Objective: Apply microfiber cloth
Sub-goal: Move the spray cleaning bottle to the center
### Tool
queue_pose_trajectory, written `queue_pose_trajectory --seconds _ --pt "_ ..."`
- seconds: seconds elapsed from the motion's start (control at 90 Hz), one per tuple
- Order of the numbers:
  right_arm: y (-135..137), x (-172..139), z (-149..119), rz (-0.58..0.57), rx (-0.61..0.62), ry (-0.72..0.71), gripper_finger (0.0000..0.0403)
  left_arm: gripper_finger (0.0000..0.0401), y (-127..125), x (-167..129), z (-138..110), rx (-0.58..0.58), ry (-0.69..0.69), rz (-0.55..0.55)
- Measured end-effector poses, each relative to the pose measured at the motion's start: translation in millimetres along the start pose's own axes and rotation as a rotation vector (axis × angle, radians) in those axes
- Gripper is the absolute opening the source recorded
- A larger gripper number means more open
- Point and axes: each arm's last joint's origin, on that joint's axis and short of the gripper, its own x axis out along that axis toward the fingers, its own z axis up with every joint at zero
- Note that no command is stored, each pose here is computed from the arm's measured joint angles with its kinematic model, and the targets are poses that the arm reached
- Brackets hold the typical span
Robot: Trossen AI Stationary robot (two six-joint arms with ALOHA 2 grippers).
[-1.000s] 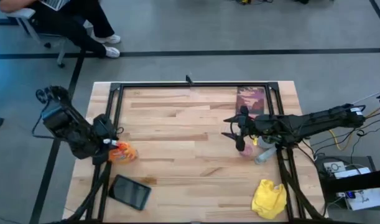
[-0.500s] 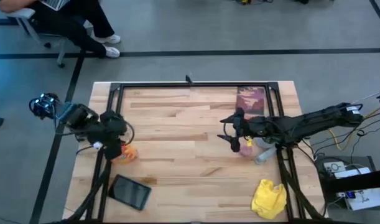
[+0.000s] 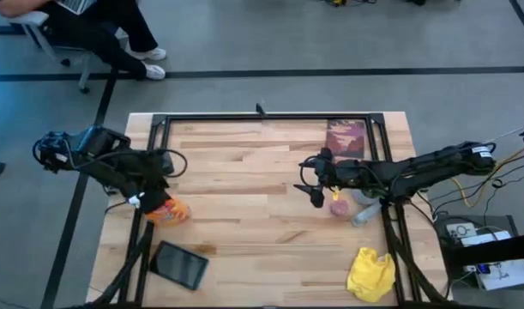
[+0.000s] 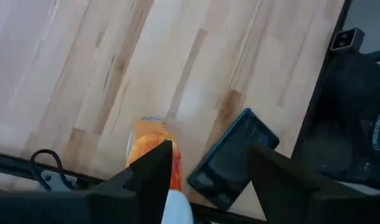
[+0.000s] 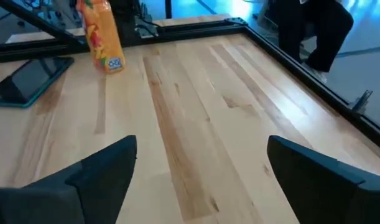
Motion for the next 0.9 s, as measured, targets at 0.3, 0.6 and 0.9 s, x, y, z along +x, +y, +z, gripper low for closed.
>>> queue_pose_trajectory --seconds 0.3,0.6,0.9 --pt "0 2 -2 -0.001 -0.004 0.015 0.0344 0.0121 11 11 -12 0.050 0.010 0.047" --pt "0 2 -1 0.000 0.000 0.006 0.0344 0.0114 16 19 -25 -0.030 0.096 -0.022" --pt "1 2 -2 -0.001 0.027 0.010 0.0344 0.0089 10 16 -25 -0.032 0.130 -0.074"
